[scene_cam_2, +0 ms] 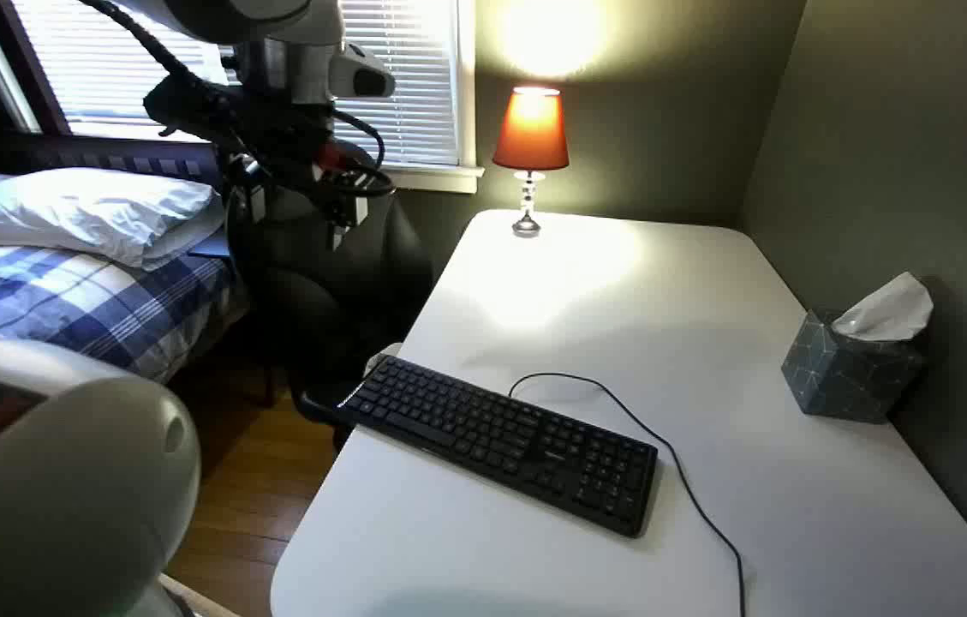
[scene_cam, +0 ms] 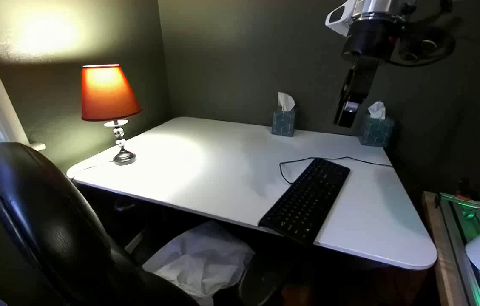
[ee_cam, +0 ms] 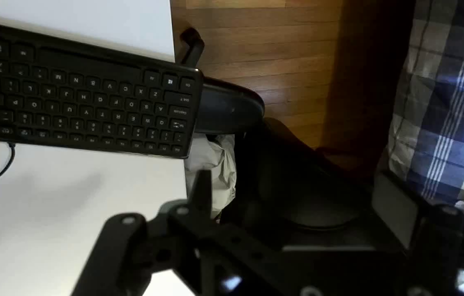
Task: Press one key on the keyboard.
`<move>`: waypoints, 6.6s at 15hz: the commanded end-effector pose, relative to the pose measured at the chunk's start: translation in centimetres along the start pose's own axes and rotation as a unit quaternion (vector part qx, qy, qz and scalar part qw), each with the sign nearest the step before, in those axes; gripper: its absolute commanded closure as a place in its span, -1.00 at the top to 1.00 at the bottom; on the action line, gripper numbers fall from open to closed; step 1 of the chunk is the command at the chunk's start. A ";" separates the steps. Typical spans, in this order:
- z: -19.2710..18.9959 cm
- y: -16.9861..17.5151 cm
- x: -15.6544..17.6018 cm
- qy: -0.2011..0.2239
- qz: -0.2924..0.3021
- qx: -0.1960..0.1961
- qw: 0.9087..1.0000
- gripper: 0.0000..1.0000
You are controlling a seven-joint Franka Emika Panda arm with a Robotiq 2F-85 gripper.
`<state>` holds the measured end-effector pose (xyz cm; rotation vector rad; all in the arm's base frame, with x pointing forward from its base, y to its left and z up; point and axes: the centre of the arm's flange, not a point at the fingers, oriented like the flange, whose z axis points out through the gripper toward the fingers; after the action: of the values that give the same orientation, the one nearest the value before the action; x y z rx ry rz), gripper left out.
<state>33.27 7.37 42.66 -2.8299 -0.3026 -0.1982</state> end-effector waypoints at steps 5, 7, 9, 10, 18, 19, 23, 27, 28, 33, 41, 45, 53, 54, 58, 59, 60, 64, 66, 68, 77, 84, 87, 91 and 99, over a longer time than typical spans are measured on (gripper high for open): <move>1.2 0.3 -0.5 -0.015 0.004 0.000 1.000 1.00; 1.5 0.9 0.4 -0.019 0.013 -0.002 1.000 1.00; 2.0 1.9 1.9 -0.015 0.030 -0.001 0.999 1.00; 2.3 2.4 2.5 -0.015 0.036 -0.006 0.999 1.00; 6.9 4.8 5.2 0.025 0.047 -0.058 0.997 1.00; 7.5 4.9 5.3 0.031 0.044 -0.064 0.997 1.00; 9.9 5.3 6.1 0.046 0.045 -0.081 0.995 1.00; 12.1 6.1 6.5 0.040 0.054 -0.092 0.994 1.00; 12.7 6.3 6.5 0.037 0.059 -0.094 0.993 1.00; 15.3 7.4 6.9 0.019 0.080 -0.089 0.993 0.98; 18.5 8.0 7.8 -0.006 0.093 -0.092 0.991 -0.42; 19.8 8.3 8.1 -0.017 0.100 -0.094 0.990 -1.00; 21.7 8.9 8.9 -0.030 0.111 -0.096 0.989 -1.00; 21.9 9.0 8.9 -0.032 0.112 -0.097 0.988 -1.00; 22.6 9.3 9.2 -0.038 0.116 -0.099 0.988 -1.00; 22.8 9.4 9.2 -0.040 0.116 -0.099 0.987 -1.00; 22.9 9.5 9.2 -0.040 0.117 -0.100 0.987 -1.00; 23.3 10.0 9.2 -0.046 0.118 -0.101 0.987 -1.00; 23.6 10.2 9.1 -0.049 0.119 -0.102 0.986 -1.00; 23.8 10.3 9.0 -0.053 0.120 -0.104 0.986 -1.00; 24.2 11.0 8.5 -0.060 0.123 -0.102 0.985 -1.00; 24.6 11.1 8.4 -0.064 0.124 -0.096 0.986 -1.00; 24.7 10.9 8.6 -0.064 0.120 -0.094 0.986 -1.00; 24.9 10.8 9.0 -0.062 0.117 -0.092 0.987 -1.00; 25.5 11.1 9.9 -0.063 0.118 -0.090 0.987 -1.00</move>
<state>47.42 6.41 17.94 -3.0397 0.0301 0.0052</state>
